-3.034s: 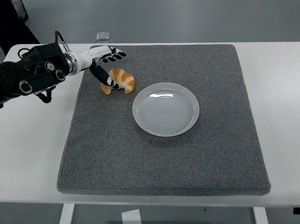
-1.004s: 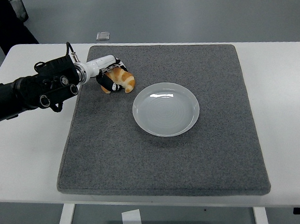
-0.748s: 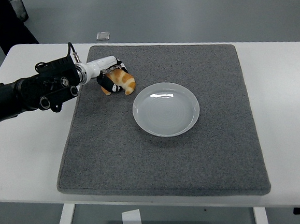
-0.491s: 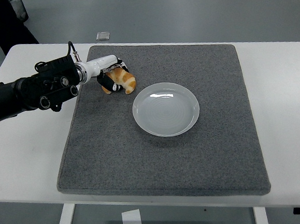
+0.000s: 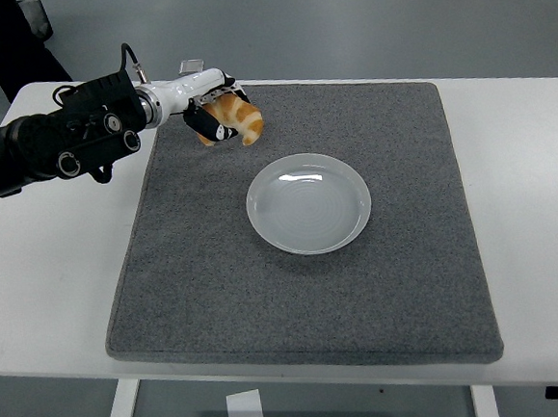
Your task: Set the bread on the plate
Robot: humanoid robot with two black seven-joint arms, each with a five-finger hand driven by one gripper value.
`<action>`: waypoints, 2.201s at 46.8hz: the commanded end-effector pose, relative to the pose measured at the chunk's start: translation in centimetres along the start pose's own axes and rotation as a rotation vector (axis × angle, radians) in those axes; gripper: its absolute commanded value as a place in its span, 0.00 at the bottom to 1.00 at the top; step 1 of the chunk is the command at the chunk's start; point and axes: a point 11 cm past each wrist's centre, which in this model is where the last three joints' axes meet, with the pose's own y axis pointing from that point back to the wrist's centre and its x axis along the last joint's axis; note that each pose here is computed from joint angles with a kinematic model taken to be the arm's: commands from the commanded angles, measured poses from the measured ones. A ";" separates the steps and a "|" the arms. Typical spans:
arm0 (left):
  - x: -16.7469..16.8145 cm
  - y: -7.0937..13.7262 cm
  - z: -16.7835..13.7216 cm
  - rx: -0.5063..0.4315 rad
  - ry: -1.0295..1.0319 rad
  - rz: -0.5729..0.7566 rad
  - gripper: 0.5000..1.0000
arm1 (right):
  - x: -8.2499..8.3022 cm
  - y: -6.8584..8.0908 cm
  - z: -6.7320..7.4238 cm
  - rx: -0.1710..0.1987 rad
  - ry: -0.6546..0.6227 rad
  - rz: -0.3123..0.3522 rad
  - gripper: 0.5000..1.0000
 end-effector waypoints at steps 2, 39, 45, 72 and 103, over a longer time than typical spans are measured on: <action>2.5 0.6 0.7 -0.013 -0.015 0.034 0.00 | 0.0 0.0 0.0 0.000 0.000 0.000 0.90; 8.3 2.1 11.7 -0.300 -0.054 0.081 0.00 | 0.0 0.0 0.0 0.000 0.000 0.000 0.90; 6.5 1.6 14.2 -0.380 -0.062 0.030 0.00 | 0.0 0.0 0.0 0.000 0.000 0.000 0.90; -1.0 1.9 20.7 -0.653 -0.101 -0.180 0.00 | 0.0 0.0 0.0 0.000 0.000 0.000 0.90; -6.2 1.5 14.1 -0.588 -0.151 -0.264 0.00 | 0.0 0.0 0.0 0.000 0.000 0.000 0.90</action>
